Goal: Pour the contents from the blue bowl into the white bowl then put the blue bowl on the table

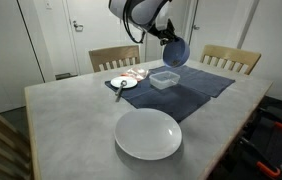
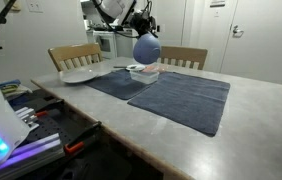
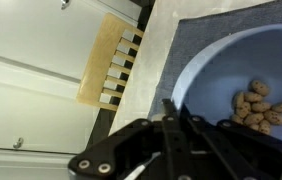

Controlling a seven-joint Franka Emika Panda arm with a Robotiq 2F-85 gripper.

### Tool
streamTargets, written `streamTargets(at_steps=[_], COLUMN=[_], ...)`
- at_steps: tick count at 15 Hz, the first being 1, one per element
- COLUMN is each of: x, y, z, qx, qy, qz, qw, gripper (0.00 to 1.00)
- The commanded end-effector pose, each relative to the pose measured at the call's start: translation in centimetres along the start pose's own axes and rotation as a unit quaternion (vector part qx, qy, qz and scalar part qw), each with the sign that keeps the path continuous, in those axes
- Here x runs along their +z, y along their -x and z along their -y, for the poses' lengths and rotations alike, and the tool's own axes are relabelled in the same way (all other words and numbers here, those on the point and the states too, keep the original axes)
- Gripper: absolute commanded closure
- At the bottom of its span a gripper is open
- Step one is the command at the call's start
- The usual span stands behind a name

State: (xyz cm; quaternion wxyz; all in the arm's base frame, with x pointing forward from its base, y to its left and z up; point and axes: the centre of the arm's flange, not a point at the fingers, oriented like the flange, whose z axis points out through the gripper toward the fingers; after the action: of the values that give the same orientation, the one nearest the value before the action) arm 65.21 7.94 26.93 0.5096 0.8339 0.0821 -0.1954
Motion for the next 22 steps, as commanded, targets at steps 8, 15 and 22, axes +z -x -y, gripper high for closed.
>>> streamTargets(at_steps=[8,15,22], x=[-2.1,-3.8,-4.8], y=[-1.0,-1.9,-2.0], z=[2.8,5.2,6.0], qx=[-0.002,-0.005,-0.005], qy=[0.108,0.18,0.237], qz=[0.019,0.023,0.042], qw=[0.9939,0.9834,0.9707], gripper=[0.99,0.99,0.99])
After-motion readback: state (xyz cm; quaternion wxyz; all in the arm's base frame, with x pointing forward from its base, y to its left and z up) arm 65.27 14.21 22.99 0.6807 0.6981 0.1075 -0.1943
